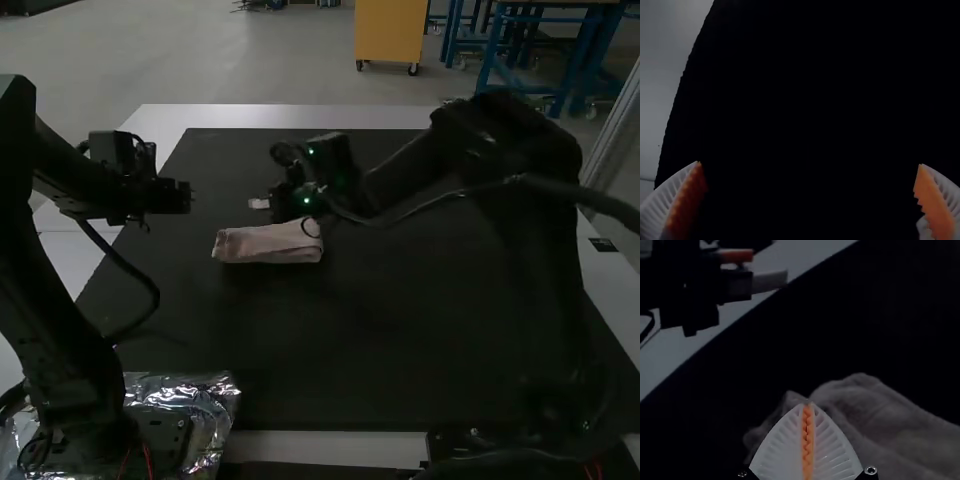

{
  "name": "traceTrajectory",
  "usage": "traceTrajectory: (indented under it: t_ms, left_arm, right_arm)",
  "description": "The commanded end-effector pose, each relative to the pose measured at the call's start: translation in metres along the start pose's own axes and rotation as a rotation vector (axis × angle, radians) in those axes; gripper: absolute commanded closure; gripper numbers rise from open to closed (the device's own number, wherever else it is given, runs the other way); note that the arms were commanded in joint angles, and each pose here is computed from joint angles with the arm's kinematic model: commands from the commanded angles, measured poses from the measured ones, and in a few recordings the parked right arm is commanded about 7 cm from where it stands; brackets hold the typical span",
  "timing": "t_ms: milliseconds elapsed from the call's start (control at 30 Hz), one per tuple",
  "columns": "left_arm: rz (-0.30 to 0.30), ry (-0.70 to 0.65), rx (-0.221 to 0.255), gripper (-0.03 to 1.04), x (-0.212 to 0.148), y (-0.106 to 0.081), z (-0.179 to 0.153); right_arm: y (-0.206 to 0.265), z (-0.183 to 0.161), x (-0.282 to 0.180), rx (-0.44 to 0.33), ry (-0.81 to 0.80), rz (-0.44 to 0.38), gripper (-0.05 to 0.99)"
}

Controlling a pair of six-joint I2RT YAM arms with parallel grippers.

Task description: Fold the towel.

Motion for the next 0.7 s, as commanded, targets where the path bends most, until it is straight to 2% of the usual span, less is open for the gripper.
traceTrajectory:
  t_ms: [0,200,367,667]
  left_arm:
    - [0.045,-0.050,-0.001,0.04,-0.007,0.004,0.015]
    - [0.102,-0.104,0.002,0.04,-0.015,0.007,0.029]
    - [0.089,-0.116,0.010,0.04,-0.020,0.001,0.040]
    - [0.090,-0.136,0.011,0.04,-0.029,0.001,0.048]
  right_arm:
    - [-0.005,-0.015,0.003,0.021,0.021,-0.008,0.96]
    - [-0.018,-0.038,0.014,0.041,0.049,-0.017,0.96]
    - [-0.027,-0.050,0.025,0.051,0.062,-0.022,0.96]
    - [-0.047,-0.061,0.044,0.062,0.062,-0.034,0.96]
Point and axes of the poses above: each hand's point on the last joint's axis, 136 mm out from that joint toward the fingers, its own x axis out along the fingers, its own y axis along the line the jaws close on, z = x × y, the point moved 8 cm from there along -x, back along the fingers, and after that the axes turned 1 degree about -x, right-handed, at the moved point
